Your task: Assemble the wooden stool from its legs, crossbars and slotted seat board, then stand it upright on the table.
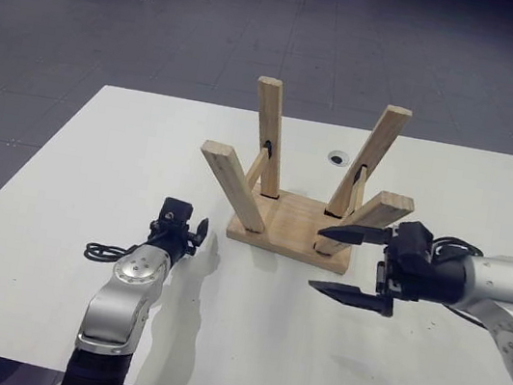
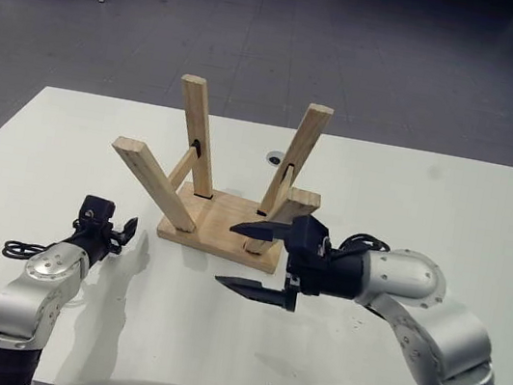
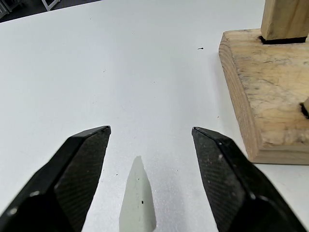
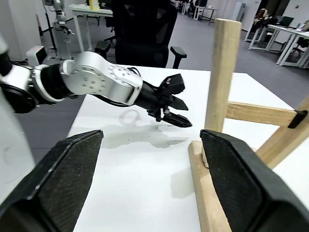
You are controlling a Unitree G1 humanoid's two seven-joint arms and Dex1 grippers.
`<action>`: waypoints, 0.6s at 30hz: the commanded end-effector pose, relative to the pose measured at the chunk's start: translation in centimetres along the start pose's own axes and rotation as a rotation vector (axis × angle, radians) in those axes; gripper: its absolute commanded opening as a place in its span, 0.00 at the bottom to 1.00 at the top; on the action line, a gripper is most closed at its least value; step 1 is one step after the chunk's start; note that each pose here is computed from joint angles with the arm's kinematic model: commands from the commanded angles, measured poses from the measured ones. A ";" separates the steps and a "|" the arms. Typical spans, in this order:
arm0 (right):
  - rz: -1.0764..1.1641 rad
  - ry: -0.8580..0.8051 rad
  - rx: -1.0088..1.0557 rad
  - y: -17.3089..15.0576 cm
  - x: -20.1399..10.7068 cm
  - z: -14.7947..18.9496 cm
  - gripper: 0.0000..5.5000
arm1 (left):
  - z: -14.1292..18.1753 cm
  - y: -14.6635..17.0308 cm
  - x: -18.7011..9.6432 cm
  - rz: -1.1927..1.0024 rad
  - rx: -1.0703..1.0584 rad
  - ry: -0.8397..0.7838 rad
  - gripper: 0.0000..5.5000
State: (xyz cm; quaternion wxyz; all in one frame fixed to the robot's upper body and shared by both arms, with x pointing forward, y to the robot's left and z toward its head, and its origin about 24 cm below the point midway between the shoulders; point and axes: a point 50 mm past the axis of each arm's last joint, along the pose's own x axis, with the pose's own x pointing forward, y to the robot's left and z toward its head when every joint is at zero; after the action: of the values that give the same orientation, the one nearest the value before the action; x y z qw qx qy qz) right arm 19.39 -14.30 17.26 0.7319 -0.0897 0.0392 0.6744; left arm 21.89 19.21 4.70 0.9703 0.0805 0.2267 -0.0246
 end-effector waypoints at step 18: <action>-0.166 -0.464 0.179 -7.2 -1.1 8.1 0.68 | -0.1 0.1 0.4 -0.017 0.007 0.011 0.57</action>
State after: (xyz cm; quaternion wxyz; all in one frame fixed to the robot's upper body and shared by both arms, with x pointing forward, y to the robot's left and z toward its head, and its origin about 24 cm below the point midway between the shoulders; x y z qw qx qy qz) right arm 25.69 -15.09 29.29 0.7731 0.1494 -0.1515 0.5975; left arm 22.00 19.12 4.49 0.9691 0.0797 0.2312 -0.0308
